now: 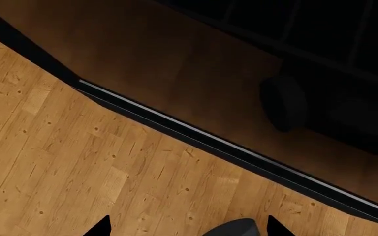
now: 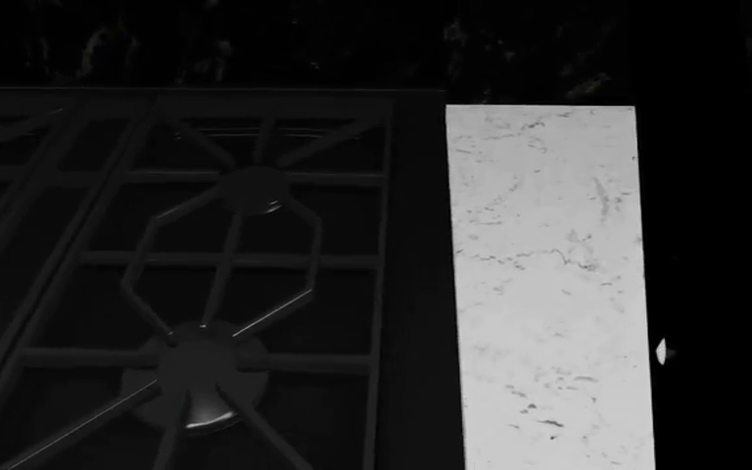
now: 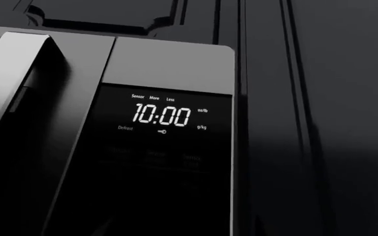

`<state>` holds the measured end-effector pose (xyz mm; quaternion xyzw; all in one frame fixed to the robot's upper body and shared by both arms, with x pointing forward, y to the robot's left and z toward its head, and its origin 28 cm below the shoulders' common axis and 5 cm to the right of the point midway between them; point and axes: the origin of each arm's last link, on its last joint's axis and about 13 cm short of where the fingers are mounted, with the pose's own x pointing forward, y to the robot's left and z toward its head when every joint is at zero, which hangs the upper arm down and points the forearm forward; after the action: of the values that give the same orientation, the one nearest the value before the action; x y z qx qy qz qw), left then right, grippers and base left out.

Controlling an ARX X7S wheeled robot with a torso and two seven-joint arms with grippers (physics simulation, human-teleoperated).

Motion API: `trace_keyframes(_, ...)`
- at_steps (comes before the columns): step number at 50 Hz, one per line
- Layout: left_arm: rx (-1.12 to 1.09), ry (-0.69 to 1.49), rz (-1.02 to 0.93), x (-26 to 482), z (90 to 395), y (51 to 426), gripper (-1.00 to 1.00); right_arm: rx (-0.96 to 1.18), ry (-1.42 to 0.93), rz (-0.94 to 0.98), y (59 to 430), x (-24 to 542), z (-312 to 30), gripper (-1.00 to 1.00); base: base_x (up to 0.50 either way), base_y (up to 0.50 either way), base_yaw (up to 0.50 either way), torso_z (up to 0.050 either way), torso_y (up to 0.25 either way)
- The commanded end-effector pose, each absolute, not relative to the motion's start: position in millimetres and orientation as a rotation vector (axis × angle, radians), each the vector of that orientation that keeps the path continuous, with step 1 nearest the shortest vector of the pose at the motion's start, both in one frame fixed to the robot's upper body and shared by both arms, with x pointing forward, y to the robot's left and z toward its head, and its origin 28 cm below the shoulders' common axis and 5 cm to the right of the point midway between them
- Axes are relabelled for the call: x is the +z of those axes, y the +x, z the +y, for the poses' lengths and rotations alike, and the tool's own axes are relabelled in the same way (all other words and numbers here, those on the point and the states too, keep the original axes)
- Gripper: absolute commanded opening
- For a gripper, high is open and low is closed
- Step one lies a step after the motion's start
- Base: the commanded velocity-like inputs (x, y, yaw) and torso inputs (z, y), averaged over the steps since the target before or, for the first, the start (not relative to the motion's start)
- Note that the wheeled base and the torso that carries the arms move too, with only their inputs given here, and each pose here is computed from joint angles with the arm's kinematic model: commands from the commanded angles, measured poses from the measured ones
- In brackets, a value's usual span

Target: Press the stop button on the microwave

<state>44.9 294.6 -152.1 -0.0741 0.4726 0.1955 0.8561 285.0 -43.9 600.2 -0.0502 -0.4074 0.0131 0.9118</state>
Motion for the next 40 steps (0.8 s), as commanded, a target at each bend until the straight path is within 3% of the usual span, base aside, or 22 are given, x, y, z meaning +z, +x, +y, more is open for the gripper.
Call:
trace_keyframes(1,0.411,-0.156,0.993,-152,295,45,1.0,0.026,-0.105,-0.842,285,600,-44,1.0,0.0,0.0,0.0,0.0,0.0)
trace_keyframes(8,0.411,-0.156,0.993,-152,295,45,1.0,0.026,-0.105,-0.842,285,600,-44,1.0,0.0,0.0,0.0,0.0,0.0)
trace_keyframes(9,0.0,0.0,0.0,13,205,210,1.0,-0.018,-0.044,-1.034,222,629,-54,1.0,0.0,0.0,0.0,0.0,0.0)
trace_keyframes(10,0.0,0.0,0.0,13,205,210,1.0,0.051,-0.072,-0.969,258,613,-43,1.0,0.0,0.0,0.0,0.0,0.0)
trace_keyframes(12,0.0,0.0,0.0,13,205,210,1.0,0.021,-0.102,-0.841,284,601,-45,1.0,0.0,0.0,0.0,0.0,0.0)
trace_keyframes(40,0.0,0.0,0.0,13,205,210,1.0,0.084,-0.059,-0.756,269,592,-25,1.0,0.0,0.0,0.0,0.001,0.002)
